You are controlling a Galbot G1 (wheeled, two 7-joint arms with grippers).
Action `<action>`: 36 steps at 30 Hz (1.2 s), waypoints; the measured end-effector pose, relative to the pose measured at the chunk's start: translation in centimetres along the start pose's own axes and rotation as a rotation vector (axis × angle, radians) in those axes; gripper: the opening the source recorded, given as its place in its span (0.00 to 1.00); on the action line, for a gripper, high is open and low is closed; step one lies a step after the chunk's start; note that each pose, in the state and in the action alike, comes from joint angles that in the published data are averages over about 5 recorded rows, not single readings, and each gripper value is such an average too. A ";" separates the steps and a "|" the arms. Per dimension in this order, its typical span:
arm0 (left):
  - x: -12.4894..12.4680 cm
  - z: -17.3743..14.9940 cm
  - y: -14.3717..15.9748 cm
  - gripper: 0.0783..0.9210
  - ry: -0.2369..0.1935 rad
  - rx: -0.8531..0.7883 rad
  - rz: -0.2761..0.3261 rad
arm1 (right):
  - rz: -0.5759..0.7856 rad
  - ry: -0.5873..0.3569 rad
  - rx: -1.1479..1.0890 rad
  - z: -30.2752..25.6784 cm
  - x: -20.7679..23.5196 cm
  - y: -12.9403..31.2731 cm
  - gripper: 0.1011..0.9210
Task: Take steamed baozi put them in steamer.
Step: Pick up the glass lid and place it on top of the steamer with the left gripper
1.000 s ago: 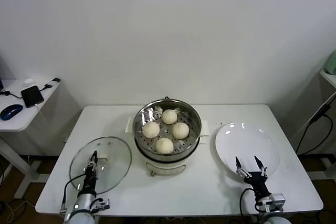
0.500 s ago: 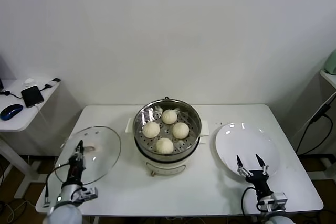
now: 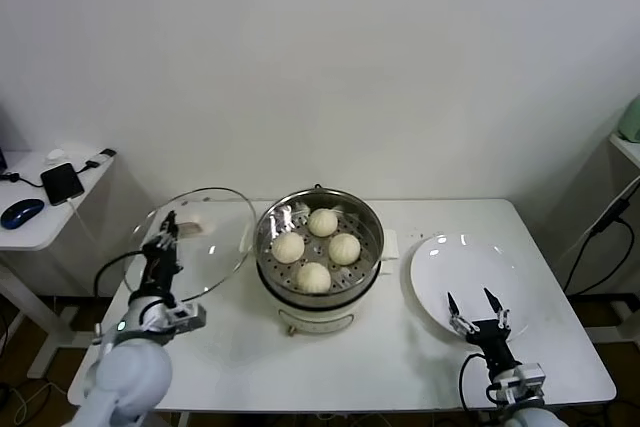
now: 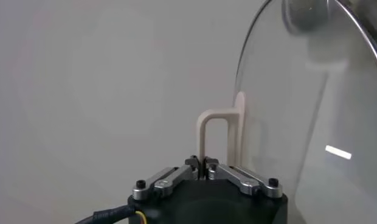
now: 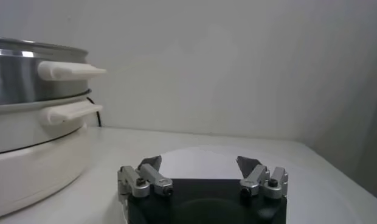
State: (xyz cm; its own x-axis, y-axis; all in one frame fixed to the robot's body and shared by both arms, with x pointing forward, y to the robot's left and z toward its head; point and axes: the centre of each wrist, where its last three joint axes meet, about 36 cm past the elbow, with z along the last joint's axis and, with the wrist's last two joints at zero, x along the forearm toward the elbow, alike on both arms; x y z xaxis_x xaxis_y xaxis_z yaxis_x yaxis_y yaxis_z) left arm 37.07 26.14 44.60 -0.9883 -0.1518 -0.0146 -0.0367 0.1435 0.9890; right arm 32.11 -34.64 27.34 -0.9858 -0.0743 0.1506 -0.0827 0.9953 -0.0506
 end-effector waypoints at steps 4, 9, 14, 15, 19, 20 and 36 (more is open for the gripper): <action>0.0 -3.8 0.9 0.07 -0.019 0.012 0.019 | -0.002 -0.007 0.007 0.1 0.1 0.0 0.88; 0.2 -8.5 1.2 0.07 -0.047 0.022 0.033 | -0.001 -0.022 0.009 0.3 -0.1 0.2 0.88; 0.7 -13.2 0.7 0.07 -0.082 0.026 0.033 | 0.002 -0.036 0.013 0.7 -0.3 0.3 0.88; 0.8 -14.1 0.5 0.07 -0.089 0.026 0.033 | 0.003 -0.039 0.013 0.8 -0.2 0.2 0.88; 1.5 -17.4 -0.3 0.07 -0.115 0.023 0.033 | 0.010 -0.045 0.015 1.4 0.0 0.1 0.88; 1.6 -18.2 -0.5 0.07 -0.119 0.022 0.033 | 0.012 -0.047 0.015 1.5 0.1 0.0 0.88; 1.0 -24.3 -4.4 0.07 -0.118 -0.031 0.035 | 0.067 -0.092 0.002 3.1 0.3 0.0 0.88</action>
State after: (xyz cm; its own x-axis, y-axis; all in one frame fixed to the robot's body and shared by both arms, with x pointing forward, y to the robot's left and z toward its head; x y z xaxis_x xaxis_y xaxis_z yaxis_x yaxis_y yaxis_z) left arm 39.89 1.59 43.85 -0.9995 -0.0308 0.0050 0.0013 0.1164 0.9932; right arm 31.34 -34.88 24.36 -0.9984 -0.0134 0.0553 -0.0167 0.9981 -0.0596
